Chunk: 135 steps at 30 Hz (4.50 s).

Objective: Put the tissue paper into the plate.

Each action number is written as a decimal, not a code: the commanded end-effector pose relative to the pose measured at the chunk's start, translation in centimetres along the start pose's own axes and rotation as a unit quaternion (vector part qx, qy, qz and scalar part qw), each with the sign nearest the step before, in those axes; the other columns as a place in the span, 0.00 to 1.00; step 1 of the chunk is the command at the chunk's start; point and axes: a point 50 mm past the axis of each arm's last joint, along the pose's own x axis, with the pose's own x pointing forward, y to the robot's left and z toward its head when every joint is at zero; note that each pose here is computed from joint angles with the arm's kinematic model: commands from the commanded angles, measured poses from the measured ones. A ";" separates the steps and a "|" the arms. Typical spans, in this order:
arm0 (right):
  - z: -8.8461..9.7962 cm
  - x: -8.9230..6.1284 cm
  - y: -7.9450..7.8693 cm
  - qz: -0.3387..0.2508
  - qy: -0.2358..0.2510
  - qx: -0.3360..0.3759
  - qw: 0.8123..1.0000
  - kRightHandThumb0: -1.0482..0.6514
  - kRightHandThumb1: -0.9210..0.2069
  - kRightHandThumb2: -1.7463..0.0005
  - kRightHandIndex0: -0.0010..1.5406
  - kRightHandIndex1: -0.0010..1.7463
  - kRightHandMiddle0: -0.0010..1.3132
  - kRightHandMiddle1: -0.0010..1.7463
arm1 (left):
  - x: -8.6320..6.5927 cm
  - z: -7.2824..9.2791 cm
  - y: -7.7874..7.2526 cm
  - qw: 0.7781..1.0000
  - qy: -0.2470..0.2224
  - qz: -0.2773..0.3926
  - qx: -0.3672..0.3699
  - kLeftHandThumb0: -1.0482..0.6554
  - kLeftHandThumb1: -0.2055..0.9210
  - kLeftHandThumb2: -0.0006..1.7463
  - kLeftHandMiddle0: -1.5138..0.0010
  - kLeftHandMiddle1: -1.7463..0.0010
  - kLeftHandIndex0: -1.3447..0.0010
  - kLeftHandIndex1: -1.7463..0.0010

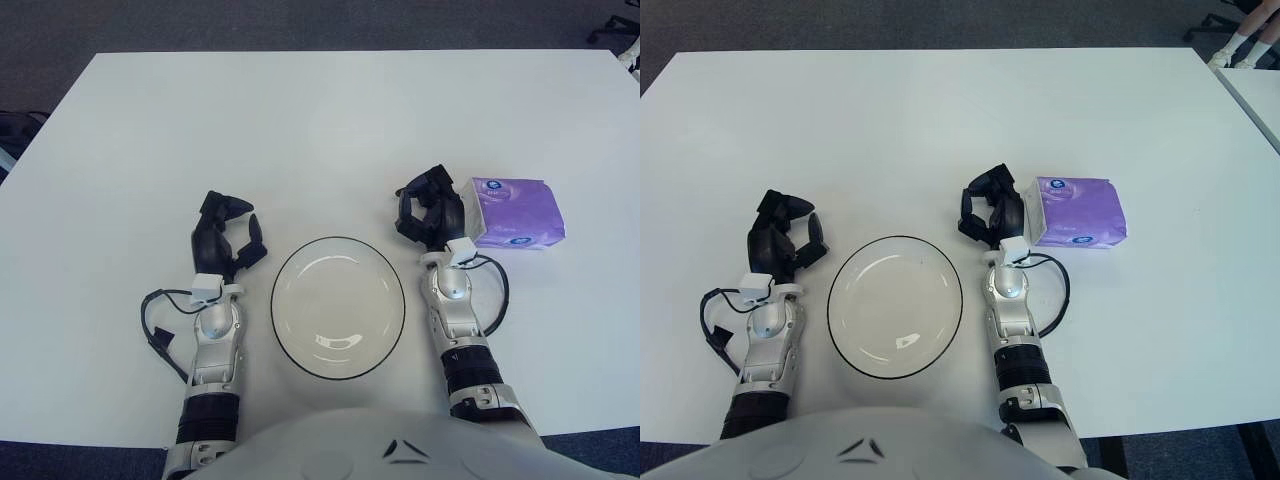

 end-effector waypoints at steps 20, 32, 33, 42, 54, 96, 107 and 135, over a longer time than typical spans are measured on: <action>-1.6 -2.7 -1.4 -0.010 0.058 -0.007 0.998 0.37 0.33 0.40 0.43 0.85 0.33 1.00 | -1.8 -2.9 0.9 0.996 0.086 0.005 0.020 0.36 0.61 0.64 0.46 0.00 0.64 0.00; 1.6 -2.2 -2.5 0.014 -0.048 -0.005 0.999 0.36 0.42 0.34 0.46 0.95 0.38 1.00 | -1.8 -2.8 0.8 0.996 0.084 0.005 0.017 0.36 0.61 0.64 0.45 0.00 0.64 0.00; 1.9 -2.1 -2.6 0.013 -0.062 -0.005 0.998 0.36 0.42 0.34 0.47 0.96 0.39 1.00 | -1.8 -2.8 0.8 0.996 0.083 0.005 0.016 0.36 0.61 0.64 0.45 0.00 0.64 0.00; 4.9 -2.1 -3.1 0.018 -0.167 0.026 0.985 0.36 0.40 0.35 0.45 0.89 0.37 1.00 | -1.8 -2.8 0.6 0.997 0.081 0.004 0.016 0.36 0.60 0.65 0.45 0.00 0.64 0.00; 6.7 -0.3 -4.7 0.024 -0.276 0.026 0.961 0.38 0.27 0.46 0.36 0.72 0.29 1.00 | -1.6 -2.8 0.5 0.996 0.084 0.007 0.015 0.37 0.61 0.64 0.46 0.00 0.65 0.00; 9.1 7.8 -17.1 -0.060 -0.177 -0.312 0.931 0.18 0.00 0.27 0.00 0.00 0.00 0.00 | -1.6 -2.9 -0.4 0.996 0.086 0.005 0.009 0.37 0.62 0.63 0.45 0.00 0.65 0.00; 10.6 8.1 -17.4 -0.033 -0.161 -0.425 0.890 0.16 0.00 0.29 0.00 0.00 0.00 0.00 | -1.6 -3.0 -0.6 0.996 0.091 0.003 0.006 0.37 0.63 0.63 0.46 0.00 0.66 0.00; 15.4 4.9 -16.5 0.075 -0.079 -0.603 0.790 0.19 0.00 0.36 0.01 0.01 0.00 0.00 | -1.0 -3.4 -1.3 0.995 0.095 -0.008 0.000 0.37 0.62 0.64 0.46 0.00 0.65 0.00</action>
